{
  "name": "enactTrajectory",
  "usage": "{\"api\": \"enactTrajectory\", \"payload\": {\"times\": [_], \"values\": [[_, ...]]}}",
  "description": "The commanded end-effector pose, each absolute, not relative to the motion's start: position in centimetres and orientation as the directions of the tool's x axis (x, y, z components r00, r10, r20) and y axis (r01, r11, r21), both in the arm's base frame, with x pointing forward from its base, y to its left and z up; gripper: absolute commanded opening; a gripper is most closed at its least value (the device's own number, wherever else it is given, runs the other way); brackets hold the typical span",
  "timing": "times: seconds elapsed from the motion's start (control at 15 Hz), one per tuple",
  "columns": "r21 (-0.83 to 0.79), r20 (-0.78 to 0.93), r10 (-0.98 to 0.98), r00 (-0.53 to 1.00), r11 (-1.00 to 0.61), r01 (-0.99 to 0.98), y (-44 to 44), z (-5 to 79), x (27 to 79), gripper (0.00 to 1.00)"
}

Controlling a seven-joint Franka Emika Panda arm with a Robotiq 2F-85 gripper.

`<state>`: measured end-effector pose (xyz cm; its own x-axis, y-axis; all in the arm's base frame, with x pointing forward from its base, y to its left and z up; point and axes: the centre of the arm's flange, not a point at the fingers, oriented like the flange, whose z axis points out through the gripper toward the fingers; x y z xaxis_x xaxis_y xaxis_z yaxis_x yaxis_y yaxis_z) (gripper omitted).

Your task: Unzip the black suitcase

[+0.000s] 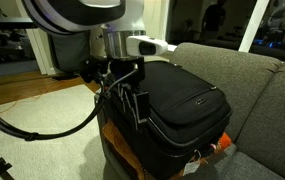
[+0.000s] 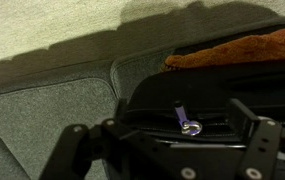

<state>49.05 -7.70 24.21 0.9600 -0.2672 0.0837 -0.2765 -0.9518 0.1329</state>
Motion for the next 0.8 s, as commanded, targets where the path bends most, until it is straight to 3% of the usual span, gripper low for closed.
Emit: {"api": "enactTrajectory", "payload": {"times": [0.0, 0.73], "values": [[0.135, 0.152, -0.274, 0.949, -0.946, -0.295, -7.9, 23.9, 48.8, 1.00], [0.112, 0.170, -0.295, 0.940, -0.942, -0.316, -7.8, 23.6, 47.1, 1.00]]}}
